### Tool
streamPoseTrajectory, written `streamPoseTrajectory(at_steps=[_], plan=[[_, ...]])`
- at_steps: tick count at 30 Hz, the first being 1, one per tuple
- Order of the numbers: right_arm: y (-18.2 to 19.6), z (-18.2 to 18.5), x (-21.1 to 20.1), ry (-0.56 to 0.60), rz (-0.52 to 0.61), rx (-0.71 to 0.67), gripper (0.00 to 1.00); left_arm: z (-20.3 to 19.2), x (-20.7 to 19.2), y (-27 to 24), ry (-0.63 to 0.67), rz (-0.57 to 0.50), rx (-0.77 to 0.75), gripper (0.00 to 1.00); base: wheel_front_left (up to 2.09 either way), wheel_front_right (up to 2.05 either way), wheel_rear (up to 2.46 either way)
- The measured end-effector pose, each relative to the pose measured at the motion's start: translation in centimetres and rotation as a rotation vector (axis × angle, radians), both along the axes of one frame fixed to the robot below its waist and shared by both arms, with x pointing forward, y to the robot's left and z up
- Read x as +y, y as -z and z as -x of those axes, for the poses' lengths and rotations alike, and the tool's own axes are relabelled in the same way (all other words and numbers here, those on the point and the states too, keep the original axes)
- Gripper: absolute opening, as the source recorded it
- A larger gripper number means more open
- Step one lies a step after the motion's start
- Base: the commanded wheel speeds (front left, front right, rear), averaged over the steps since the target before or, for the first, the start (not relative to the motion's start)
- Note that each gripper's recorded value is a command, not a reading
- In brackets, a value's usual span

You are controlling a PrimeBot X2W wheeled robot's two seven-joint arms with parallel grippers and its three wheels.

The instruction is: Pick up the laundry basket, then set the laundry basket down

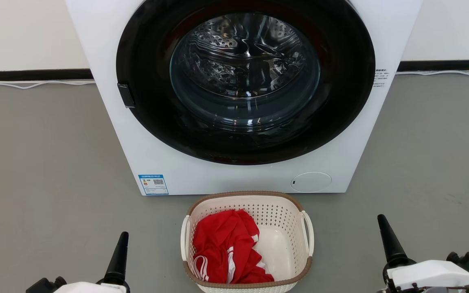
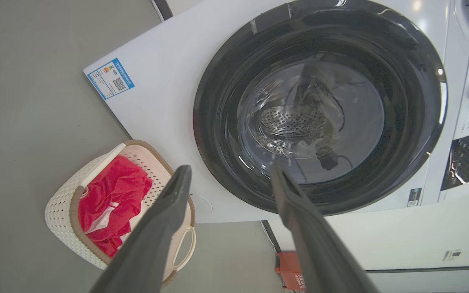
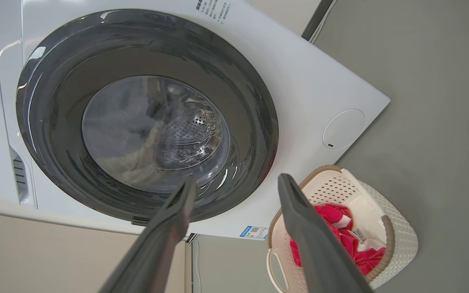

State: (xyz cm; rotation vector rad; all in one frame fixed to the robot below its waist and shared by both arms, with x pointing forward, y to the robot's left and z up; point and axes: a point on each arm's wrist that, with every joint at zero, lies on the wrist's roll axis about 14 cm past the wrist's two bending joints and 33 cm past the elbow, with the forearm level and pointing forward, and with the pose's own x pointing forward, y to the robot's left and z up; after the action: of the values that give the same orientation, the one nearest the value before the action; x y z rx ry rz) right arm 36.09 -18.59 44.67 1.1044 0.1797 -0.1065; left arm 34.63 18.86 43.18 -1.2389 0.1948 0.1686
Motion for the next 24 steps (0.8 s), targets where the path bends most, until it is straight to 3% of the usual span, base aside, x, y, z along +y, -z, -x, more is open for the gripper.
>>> streamPoseTrajectory(at_steps=[24], plan=[[-0.01, -0.46, 0.68, -0.084, 0.353, -0.013, 1.0, 0.11, 0.13, -0.19, 0.056, -0.31, -0.007, 1.0, 0.0, 0.0, 0.0]])
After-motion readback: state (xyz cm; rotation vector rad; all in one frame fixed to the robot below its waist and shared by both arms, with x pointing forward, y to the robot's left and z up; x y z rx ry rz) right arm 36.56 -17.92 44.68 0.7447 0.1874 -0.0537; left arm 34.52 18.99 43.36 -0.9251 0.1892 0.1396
